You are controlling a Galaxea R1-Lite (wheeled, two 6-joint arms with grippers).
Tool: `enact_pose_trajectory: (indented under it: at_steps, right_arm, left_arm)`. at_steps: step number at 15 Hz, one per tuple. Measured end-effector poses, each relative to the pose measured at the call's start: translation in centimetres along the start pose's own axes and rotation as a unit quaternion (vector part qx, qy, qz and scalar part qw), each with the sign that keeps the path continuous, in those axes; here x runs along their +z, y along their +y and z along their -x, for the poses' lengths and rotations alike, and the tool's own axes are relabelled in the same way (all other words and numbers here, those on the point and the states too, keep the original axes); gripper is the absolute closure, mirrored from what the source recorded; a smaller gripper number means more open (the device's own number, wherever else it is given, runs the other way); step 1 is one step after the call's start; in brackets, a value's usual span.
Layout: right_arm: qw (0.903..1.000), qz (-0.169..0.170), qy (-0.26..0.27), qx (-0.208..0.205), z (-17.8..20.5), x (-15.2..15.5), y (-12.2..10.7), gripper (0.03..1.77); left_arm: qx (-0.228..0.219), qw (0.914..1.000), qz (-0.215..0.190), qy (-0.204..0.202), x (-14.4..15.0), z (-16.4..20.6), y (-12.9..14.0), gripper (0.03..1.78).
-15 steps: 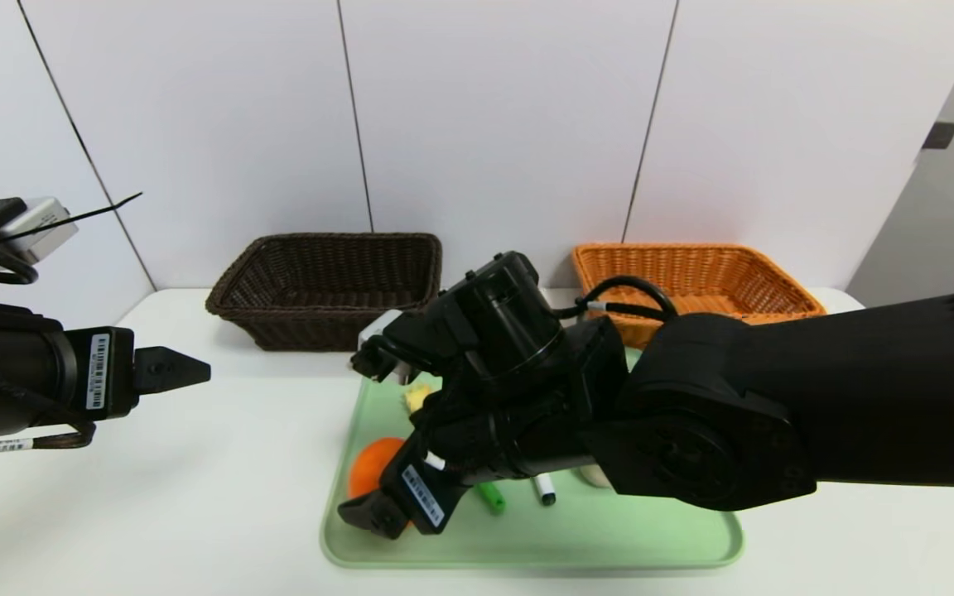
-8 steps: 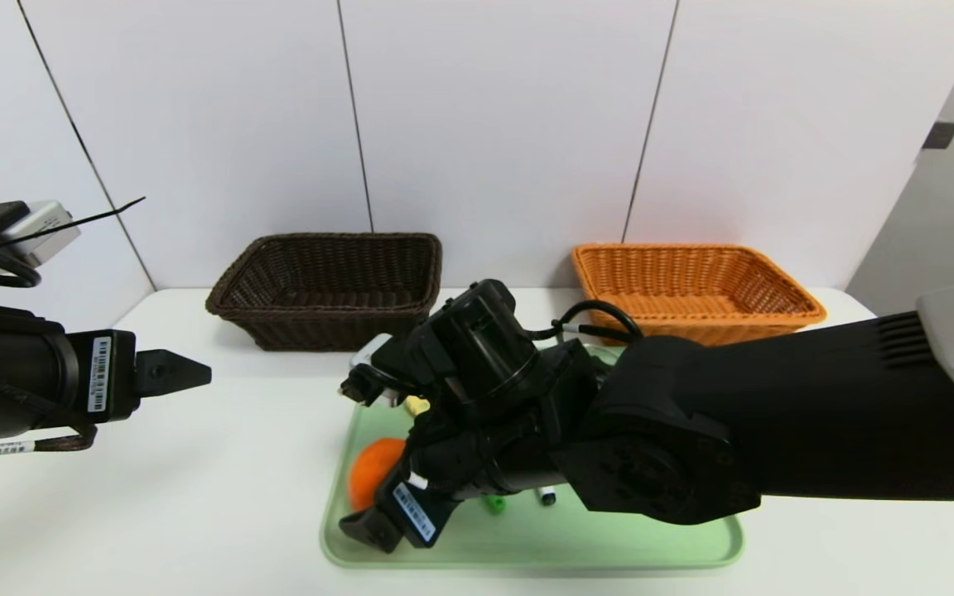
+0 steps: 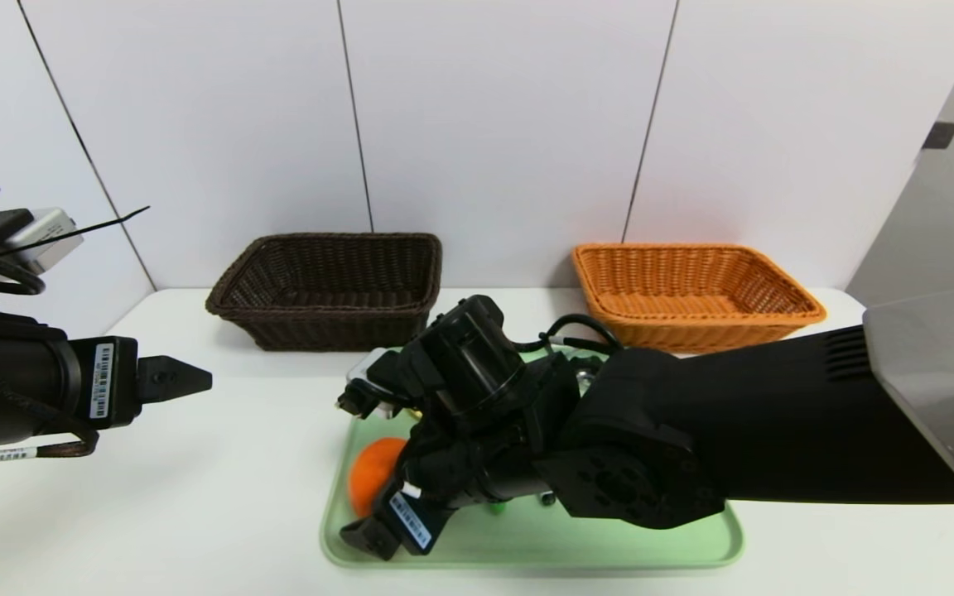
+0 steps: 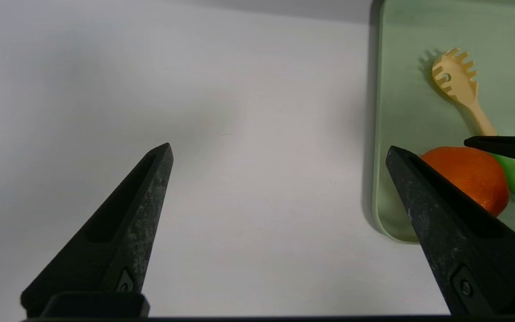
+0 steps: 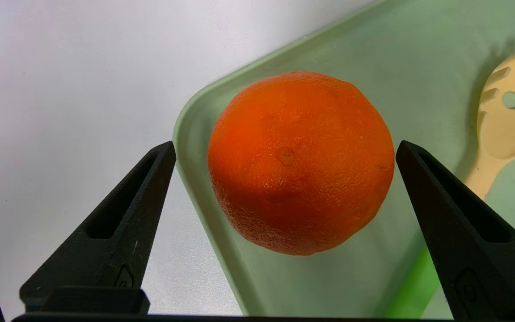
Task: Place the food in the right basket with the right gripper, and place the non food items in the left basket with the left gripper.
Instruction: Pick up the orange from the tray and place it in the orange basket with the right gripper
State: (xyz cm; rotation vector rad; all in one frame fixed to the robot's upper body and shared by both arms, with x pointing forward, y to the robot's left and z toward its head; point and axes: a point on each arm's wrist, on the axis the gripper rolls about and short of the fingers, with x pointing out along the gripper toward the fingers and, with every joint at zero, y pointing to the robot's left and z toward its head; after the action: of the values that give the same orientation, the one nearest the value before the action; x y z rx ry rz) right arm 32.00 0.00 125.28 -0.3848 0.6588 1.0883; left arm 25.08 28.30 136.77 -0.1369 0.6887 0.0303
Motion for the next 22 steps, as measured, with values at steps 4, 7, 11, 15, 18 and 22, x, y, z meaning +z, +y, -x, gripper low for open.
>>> enact_pose_trajectory:
  at_steps: [4, 7, 11, 15, 18, 22]
  right_arm:
    - [1.0000, 0.000, 0.003, 0.000, -0.3, -0.1, -0.1, 0.35]
    - [1.0000, -0.001, 0.004, 0.000, -0.3, -0.2, -0.1, 0.64]
    - [1.0000, 0.000, 0.004, 0.000, -0.2, -0.2, -0.1, 0.67]
    - [1.0000, -0.001, -0.002, -0.002, 0.3, 0.1, -0.2, 0.68]
    - [0.9998, -0.001, -0.019, -0.007, 1.4, 0.8, -0.4, 0.68]
    - [0.9969, -0.013, -0.070, -0.033, 5.0, 2.7, -2.0, 0.68]
  left_arm:
    - [0.000, 1.0000, 0.000, 0.000, 0.0, 0.0, 0.0, 0.12]
    - [0.000, 1.0000, -0.001, -0.001, 0.0, 0.0, 0.0, 0.12]
    - [-0.001, 1.0000, -0.001, -0.001, 0.0, 0.0, 0.0, 0.12]
    - [-0.001, 1.0000, 0.000, -0.002, 0.0, 0.1, 0.0, 0.12]
    - [-0.001, 1.0000, 0.000, -0.002, 0.0, 0.2, 0.1, 0.12]
    - [-0.002, 1.0000, 0.000, -0.005, 0.0, 0.4, 0.1, 0.12]
